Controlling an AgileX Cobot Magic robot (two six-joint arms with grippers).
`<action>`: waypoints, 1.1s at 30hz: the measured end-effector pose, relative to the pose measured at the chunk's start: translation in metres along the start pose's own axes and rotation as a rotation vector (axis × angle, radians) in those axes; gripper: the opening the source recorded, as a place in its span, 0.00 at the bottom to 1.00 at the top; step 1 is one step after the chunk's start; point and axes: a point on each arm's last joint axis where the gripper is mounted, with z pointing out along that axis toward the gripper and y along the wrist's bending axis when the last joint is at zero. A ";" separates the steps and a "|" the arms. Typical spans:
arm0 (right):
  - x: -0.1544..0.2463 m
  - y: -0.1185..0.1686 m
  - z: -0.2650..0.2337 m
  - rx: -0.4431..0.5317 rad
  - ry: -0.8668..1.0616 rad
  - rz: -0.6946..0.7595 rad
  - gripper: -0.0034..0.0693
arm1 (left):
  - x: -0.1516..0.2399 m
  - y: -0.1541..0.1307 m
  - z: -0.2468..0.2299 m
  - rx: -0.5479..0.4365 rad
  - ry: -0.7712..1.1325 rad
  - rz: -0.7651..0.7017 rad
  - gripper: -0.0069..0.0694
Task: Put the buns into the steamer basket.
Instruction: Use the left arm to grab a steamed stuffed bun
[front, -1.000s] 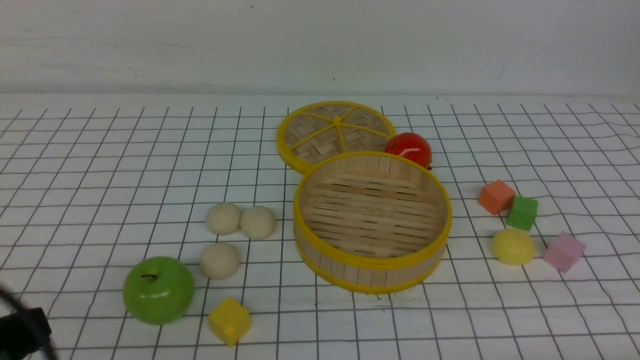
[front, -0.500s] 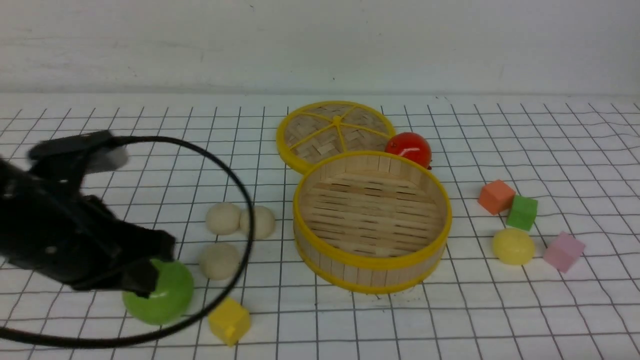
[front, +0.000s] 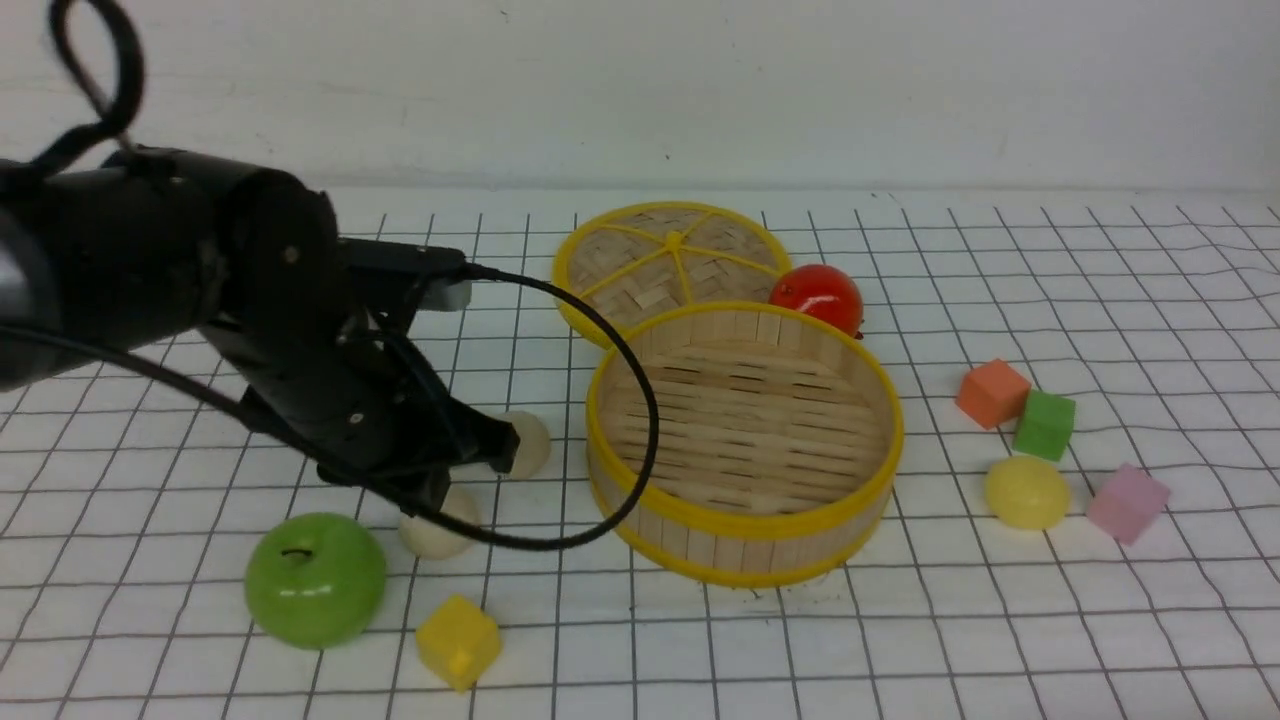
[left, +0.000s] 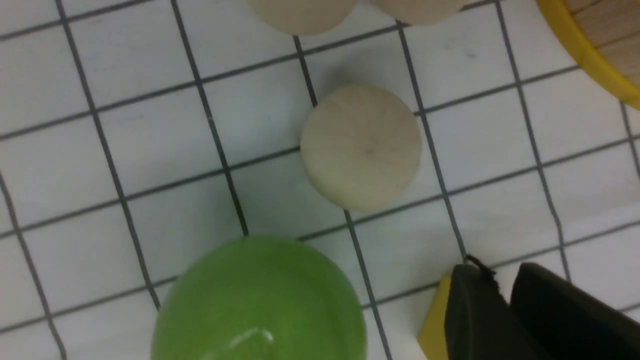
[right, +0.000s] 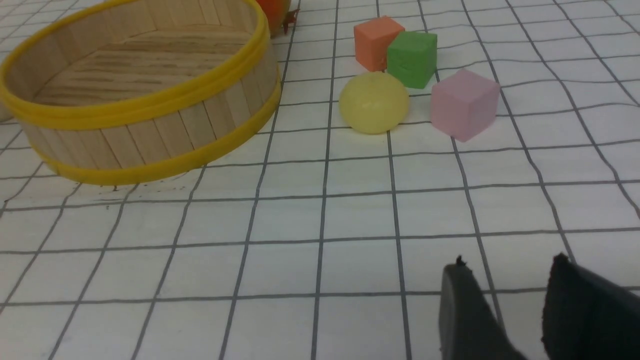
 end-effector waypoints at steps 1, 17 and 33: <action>0.000 0.000 0.000 0.000 0.000 0.001 0.38 | -0.003 0.000 0.006 -0.008 0.007 0.006 0.34; 0.000 0.000 0.000 0.000 0.000 0.001 0.38 | -0.010 0.004 0.061 -0.063 0.060 0.031 0.49; 0.000 0.000 0.000 0.000 0.000 0.001 0.38 | -0.011 0.004 0.070 -0.064 0.044 0.038 0.07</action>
